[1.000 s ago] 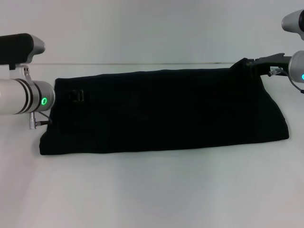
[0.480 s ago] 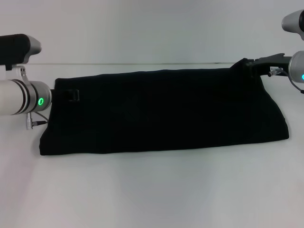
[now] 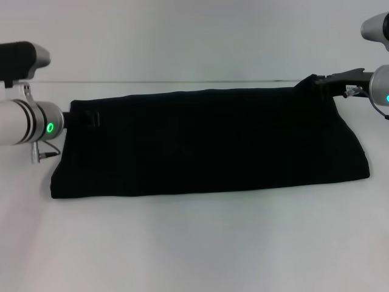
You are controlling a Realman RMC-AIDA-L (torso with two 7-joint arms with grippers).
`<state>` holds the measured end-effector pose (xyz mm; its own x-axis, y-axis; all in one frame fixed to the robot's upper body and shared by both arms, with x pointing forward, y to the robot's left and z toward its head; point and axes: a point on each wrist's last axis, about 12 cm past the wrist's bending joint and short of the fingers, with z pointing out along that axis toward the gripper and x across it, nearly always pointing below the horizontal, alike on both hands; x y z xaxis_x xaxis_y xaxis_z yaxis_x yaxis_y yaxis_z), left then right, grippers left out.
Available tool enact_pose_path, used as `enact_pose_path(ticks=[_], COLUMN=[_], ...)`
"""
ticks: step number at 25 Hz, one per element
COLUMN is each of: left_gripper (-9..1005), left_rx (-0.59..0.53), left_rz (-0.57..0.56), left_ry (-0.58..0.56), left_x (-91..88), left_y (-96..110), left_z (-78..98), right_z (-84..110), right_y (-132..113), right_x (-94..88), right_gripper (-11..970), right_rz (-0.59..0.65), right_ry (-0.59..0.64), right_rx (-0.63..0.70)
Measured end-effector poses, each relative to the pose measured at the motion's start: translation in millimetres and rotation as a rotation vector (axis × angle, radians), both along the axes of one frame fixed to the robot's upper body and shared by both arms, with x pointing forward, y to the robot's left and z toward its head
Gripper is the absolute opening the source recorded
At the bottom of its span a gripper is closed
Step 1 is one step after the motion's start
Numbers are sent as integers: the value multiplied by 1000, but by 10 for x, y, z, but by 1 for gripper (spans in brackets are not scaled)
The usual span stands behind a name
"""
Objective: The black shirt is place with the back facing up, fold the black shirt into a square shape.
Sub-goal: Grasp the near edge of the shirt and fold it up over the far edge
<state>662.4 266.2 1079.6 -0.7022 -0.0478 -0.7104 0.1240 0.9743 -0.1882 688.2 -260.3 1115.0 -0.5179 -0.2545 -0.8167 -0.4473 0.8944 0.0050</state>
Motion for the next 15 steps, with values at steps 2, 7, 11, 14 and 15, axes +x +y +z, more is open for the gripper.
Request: enact_pose_path(ticks=[2,7,11,14,15], left_gripper=[2,1,1,1,2], left_rx=[4,10,16,23,25], left_rz=[-1,-8,-9,-4,-1], left_ry=[-20,-55,-77,-92,-98], left_x=[36,108,149,173,183], left_y=[6,-4,15,49,65], left_z=[60,179,254,302,322], right_z=[11,41,74,109,120], right_y=[-7,11,0,-56,-68], right_x=[6,25,43,64,70], right_gripper=[46,47,47,47,47], right_rz=[-5,-8,-26,-51,-56], right_ry=[-3,-10,-19,-24,-25], right_rx=[4,16,45,58,61])
